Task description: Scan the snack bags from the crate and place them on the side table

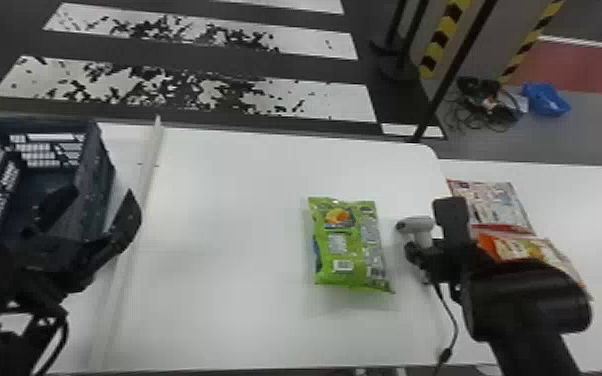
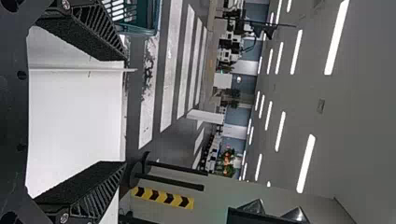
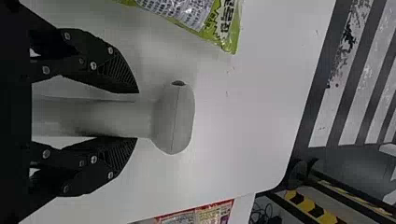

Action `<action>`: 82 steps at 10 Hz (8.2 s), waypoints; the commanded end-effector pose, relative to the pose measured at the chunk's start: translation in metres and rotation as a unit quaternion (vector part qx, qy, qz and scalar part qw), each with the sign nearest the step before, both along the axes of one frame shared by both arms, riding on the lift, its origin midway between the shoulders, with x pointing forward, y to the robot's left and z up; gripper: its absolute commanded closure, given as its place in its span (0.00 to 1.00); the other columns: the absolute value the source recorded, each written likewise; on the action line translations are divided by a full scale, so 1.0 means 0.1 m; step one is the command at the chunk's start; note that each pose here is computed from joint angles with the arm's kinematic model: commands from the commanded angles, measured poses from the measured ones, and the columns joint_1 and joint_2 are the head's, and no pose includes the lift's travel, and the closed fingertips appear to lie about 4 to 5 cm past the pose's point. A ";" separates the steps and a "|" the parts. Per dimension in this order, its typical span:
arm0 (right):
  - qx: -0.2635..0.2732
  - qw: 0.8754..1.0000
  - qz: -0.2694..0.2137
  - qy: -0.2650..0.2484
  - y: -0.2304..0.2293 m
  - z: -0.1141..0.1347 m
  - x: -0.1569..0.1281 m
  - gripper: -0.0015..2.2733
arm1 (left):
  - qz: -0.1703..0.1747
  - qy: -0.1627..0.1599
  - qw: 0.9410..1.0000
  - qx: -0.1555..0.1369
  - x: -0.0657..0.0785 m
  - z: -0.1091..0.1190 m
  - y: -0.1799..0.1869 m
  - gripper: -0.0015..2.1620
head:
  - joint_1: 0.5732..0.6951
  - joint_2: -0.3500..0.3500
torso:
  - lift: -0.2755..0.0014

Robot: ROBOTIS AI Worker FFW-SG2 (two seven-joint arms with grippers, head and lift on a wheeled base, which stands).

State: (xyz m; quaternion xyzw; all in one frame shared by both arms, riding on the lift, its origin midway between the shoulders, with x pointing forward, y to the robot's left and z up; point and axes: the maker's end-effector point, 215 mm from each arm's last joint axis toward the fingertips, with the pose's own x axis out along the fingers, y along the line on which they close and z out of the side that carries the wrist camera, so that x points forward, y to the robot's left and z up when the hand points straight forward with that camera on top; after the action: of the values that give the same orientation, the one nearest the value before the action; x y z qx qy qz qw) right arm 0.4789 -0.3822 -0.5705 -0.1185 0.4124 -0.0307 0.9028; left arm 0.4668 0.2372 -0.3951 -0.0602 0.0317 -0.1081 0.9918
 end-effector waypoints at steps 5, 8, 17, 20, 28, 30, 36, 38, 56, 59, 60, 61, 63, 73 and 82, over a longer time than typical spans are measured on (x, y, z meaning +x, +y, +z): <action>-0.004 1.000 -0.004 0.006 0.04 0.18 -0.11 0.99 | 0.001 -0.001 1.000 0.001 0.00 0.02 0.02 0.04 | 1.00 0.26 | 0.81; -0.001 0.999 -0.016 0.039 0.12 0.43 -0.64 0.99 | 0.000 0.000 1.000 0.001 0.00 0.01 0.01 0.04 | 1.00 0.26 | 0.81; 0.048 0.995 0.029 0.077 1.00 0.78 -1.38 0.99 | 0.000 0.002 1.000 -0.001 -0.01 -0.01 0.00 0.04 | 1.00 0.36 | 0.81; 0.057 0.994 0.037 0.081 1.16 0.72 -1.37 0.99 | 0.000 0.002 1.000 -0.002 -0.01 -0.02 0.00 0.04 | 1.00 0.42 | 0.81; 0.060 0.994 0.037 0.086 1.17 0.62 -1.34 0.99 | 0.001 0.002 1.000 -0.002 -0.02 -0.03 0.01 0.04 | 1.00 0.45 | 0.81; 0.053 0.996 0.017 0.073 0.95 0.68 -1.20 0.99 | 0.001 0.002 1.000 -0.003 -0.02 -0.03 0.00 0.04 | 1.00 0.44 | 0.81; 0.015 0.999 -0.017 0.037 0.37 0.59 -0.55 0.99 | 0.003 0.002 1.000 -0.004 -0.02 -0.02 0.03 0.04 | 1.00 0.34 | 0.81; 0.010 0.999 -0.018 0.036 0.27 0.49 -0.39 0.99 | 0.003 0.003 1.000 -0.004 -0.02 -0.02 0.03 0.04 | 1.00 0.32 | 0.81; 0.015 1.000 -0.018 0.002 0.16 0.27 -0.10 0.08 | 0.003 0.003 1.000 -0.001 -0.02 -0.01 0.06 0.04 | 1.00 0.29 | 0.81; 0.093 0.995 -0.025 -0.013 0.36 0.52 -0.31 0.08 | 0.003 0.004 1.000 -0.001 -0.01 -0.01 0.05 0.04 | 1.00 0.30 | 0.81; 0.134 0.991 -0.023 -0.009 0.48 0.57 -0.41 0.08 | 0.003 0.005 1.000 -0.001 -0.01 -0.02 0.05 0.04 | 1.00 0.31 | 0.81; 0.170 0.985 -0.019 -0.011 0.60 0.64 -0.46 0.08 | 0.003 0.005 1.000 -0.001 -0.01 -0.02 0.05 0.04 | 1.00 0.32 | 0.81; 0.226 0.974 -0.010 0.008 0.83 0.62 -0.58 0.08 | 0.004 0.005 1.000 -0.001 -0.02 -0.03 0.05 0.04 | 1.00 0.36 | 0.81; 0.315 0.945 0.007 0.088 1.18 -0.03 -0.62 0.15 | 0.003 0.009 1.000 -0.001 -0.04 -0.07 0.05 0.04 | 1.00 0.46 | 0.81; 0.395 0.918 0.030 0.000 1.07 0.91 -0.57 0.99 | 0.004 0.010 1.000 -0.002 -0.04 -0.09 0.05 0.04 | 1.00 0.46 | 0.81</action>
State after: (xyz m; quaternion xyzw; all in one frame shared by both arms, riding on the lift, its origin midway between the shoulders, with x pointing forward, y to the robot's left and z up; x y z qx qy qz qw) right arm 0.4213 -0.2718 -0.4910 0.2321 0.3985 0.1616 0.8725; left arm 0.4624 0.2426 -0.4039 -0.0631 0.0414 -0.1032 0.9918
